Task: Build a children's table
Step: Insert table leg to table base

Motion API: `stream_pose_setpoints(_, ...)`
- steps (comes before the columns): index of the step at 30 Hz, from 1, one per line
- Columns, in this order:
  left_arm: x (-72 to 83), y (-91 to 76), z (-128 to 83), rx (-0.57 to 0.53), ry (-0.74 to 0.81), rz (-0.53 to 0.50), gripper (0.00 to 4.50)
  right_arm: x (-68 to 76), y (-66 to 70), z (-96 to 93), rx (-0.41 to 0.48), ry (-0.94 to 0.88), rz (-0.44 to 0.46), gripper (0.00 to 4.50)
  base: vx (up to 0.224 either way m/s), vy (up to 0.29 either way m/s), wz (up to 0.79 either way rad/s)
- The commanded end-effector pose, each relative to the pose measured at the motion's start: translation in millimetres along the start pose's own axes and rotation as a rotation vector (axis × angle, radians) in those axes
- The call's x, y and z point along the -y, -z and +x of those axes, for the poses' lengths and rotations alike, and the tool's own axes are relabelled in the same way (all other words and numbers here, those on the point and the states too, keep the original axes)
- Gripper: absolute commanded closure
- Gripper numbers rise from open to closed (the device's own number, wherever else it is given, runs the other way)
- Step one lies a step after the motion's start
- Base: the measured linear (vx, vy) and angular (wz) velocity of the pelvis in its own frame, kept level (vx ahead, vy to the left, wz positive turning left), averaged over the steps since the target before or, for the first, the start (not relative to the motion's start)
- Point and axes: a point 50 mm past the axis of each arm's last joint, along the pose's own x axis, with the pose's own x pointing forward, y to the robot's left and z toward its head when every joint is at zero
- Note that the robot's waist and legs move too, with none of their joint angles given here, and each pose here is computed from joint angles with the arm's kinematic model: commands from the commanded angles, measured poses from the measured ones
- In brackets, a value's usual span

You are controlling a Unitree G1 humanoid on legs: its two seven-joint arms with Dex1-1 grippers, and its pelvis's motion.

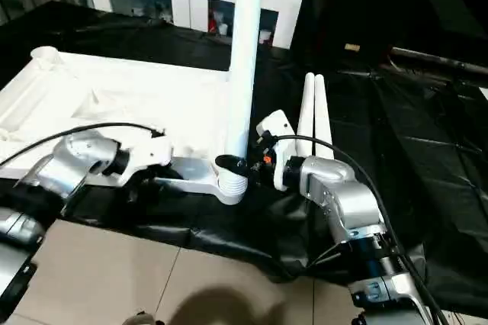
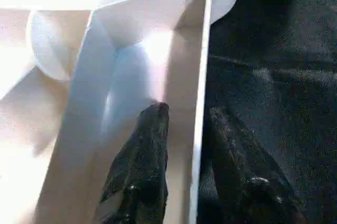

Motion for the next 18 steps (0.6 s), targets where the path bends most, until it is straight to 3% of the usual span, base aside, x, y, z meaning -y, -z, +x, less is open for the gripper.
stream_pose_setpoints(1, -4.0, -7.0, -1.5, 0.012, 0.008, 0.026, 3.48, 0.7, 8.0, -4.8, -0.038, 0.019, 0.012, 2.65, 0.000, 0.000, 0.00)
stream_pose_setpoints(3, -4.1, -8.6, -2.8, 0.019, 0.032, 0.030, 3.81, 0.2, 8.9, -5.3, -0.042, 0.017, 0.013, 2.65, 0.000, 0.000, 0.00)
stream_pose_setpoints(6, -5.6, -10.5, -5.4, 0.005, 0.062, 0.046, 3.89, 0.2, 9.9, -5.7, -0.049, 0.015, 0.013, 2.65, 0.000, 0.000, 0.00)
stream_pose_setpoints(10, -6.2, -8.0, -6.8, -0.033, 0.082, 0.066, 4.34, 0.3, 9.6, -4.7, -0.053, 0.015, 0.010, 2.65, 0.000, 0.000, 0.00)
stream_pose_setpoints(18, -3.1, -4.1, -3.2, 0.006, 0.080, 0.036, 4.48, 4.5, 7.3, -3.3, -0.043, 0.048, -0.018, 2.65, 0.000, 0.000, 0.00)
